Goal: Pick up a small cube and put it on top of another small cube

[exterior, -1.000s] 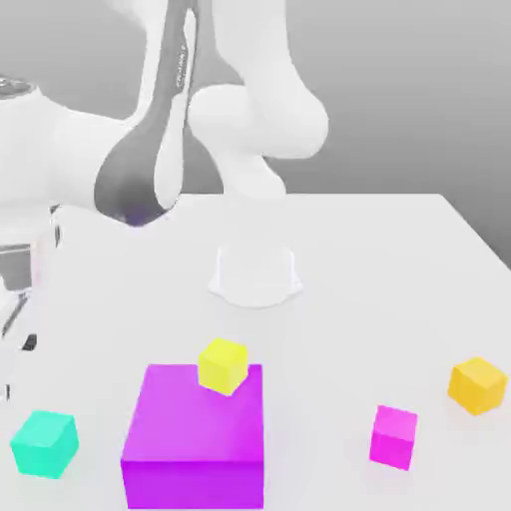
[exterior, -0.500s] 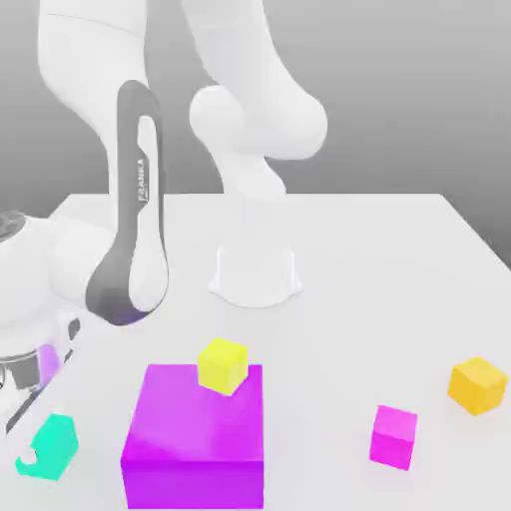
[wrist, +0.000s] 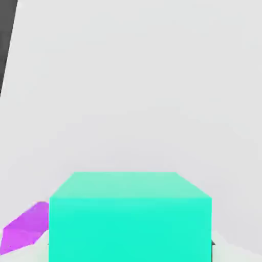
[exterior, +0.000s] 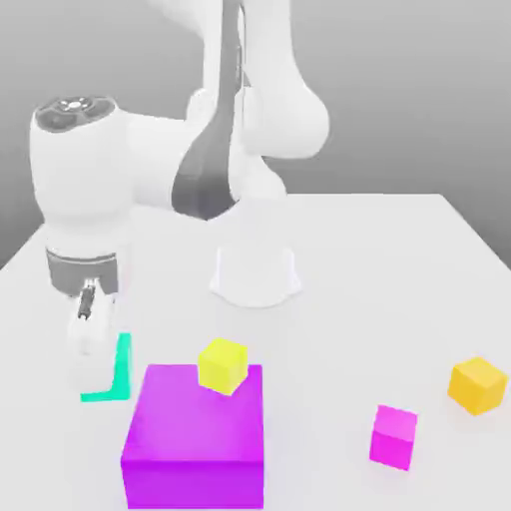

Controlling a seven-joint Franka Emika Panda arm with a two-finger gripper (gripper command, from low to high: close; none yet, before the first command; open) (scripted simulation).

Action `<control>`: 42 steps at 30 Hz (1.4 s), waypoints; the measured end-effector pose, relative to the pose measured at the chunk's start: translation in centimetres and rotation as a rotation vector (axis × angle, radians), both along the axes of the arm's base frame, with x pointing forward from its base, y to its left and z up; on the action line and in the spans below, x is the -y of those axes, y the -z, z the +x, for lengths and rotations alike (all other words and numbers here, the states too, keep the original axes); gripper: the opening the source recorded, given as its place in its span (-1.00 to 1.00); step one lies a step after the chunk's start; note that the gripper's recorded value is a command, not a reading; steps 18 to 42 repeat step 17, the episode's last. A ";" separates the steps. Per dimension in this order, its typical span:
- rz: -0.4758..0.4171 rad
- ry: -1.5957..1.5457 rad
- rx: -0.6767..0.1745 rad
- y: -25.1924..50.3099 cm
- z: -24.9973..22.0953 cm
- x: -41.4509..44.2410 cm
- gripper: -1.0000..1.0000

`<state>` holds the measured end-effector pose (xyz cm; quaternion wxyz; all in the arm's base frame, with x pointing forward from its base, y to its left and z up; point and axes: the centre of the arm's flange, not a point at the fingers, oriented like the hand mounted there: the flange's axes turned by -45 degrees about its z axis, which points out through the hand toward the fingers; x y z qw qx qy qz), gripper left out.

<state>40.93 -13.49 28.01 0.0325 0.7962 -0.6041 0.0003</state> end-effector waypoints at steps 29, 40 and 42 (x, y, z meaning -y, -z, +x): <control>0.059 -0.365 0.030 1.3 -4.6 -9.3 1.00; 0.059 -0.365 0.030 1.3 -4.6 -9.3 1.00; 0.059 -0.365 0.030 1.3 -4.6 -9.3 1.00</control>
